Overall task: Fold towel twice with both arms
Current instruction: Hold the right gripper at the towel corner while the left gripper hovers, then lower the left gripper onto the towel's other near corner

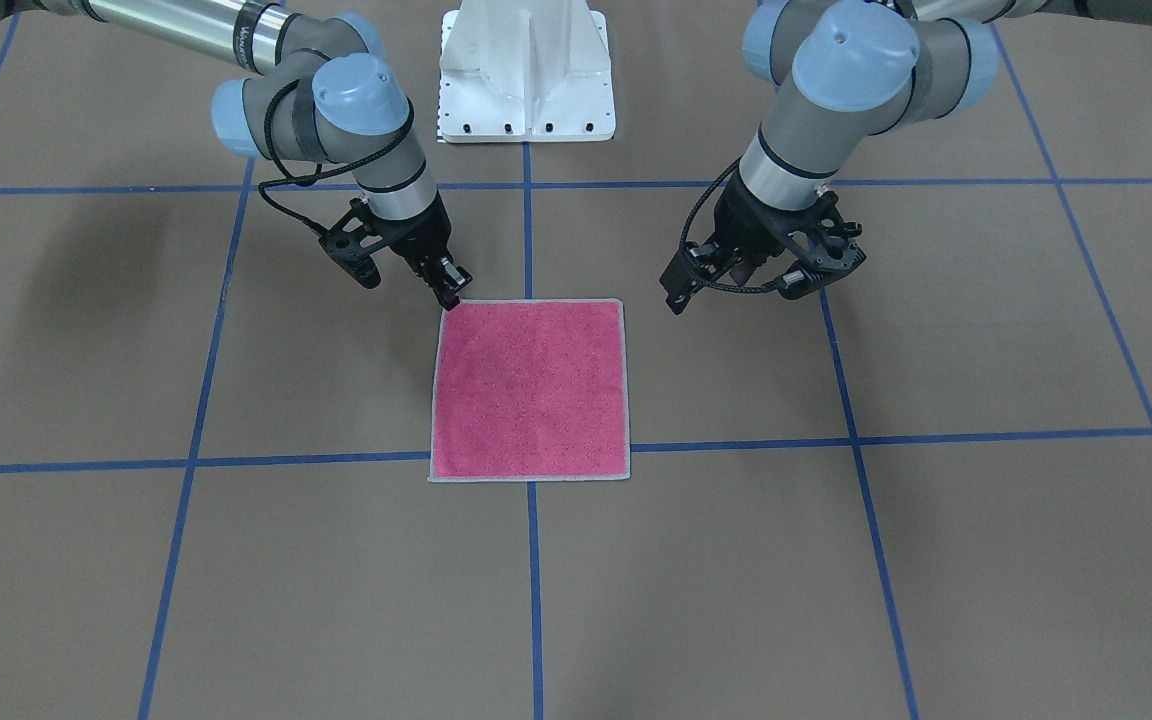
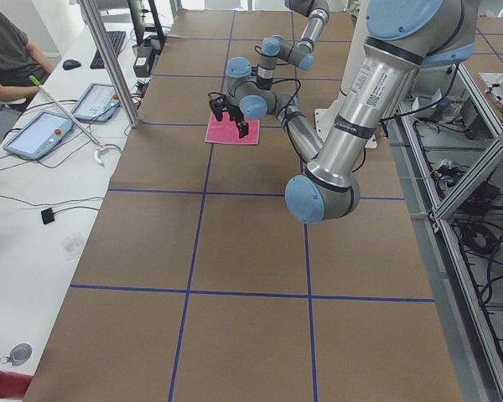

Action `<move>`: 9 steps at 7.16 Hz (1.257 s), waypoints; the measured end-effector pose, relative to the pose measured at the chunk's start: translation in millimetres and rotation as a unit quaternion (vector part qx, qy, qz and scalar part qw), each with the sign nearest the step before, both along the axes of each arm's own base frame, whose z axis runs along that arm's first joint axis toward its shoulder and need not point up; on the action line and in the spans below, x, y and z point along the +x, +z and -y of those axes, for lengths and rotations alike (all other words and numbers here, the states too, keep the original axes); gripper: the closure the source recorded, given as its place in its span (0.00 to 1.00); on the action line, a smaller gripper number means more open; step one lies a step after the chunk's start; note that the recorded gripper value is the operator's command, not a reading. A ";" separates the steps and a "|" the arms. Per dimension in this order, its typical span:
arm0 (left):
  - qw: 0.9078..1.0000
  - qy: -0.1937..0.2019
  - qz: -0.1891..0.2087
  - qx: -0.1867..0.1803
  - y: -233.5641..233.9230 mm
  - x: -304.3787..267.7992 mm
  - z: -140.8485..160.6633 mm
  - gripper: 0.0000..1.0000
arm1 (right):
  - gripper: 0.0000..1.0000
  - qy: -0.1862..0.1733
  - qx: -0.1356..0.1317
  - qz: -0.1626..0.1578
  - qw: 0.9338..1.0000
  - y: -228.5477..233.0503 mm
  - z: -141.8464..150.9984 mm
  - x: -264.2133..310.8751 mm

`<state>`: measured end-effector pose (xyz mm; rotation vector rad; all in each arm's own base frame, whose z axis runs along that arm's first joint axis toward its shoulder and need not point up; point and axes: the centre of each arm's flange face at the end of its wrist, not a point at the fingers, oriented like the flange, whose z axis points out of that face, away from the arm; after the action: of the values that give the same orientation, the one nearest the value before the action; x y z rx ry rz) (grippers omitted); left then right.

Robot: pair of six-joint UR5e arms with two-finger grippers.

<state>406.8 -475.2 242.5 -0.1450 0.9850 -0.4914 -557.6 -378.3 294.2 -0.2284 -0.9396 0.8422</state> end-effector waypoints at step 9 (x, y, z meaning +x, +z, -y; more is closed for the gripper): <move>0.999 -0.037 0.009 -0.006 -6.1 30.1 -20.0 0.01 | 1.00 -0.013 -0.002 0.023 1.000 -4.0 -15.8 43.5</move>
<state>436.9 -455.2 236.3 -0.1160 0.9719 -0.5656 -514.1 -362.6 290.2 -0.2636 -0.9762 0.8177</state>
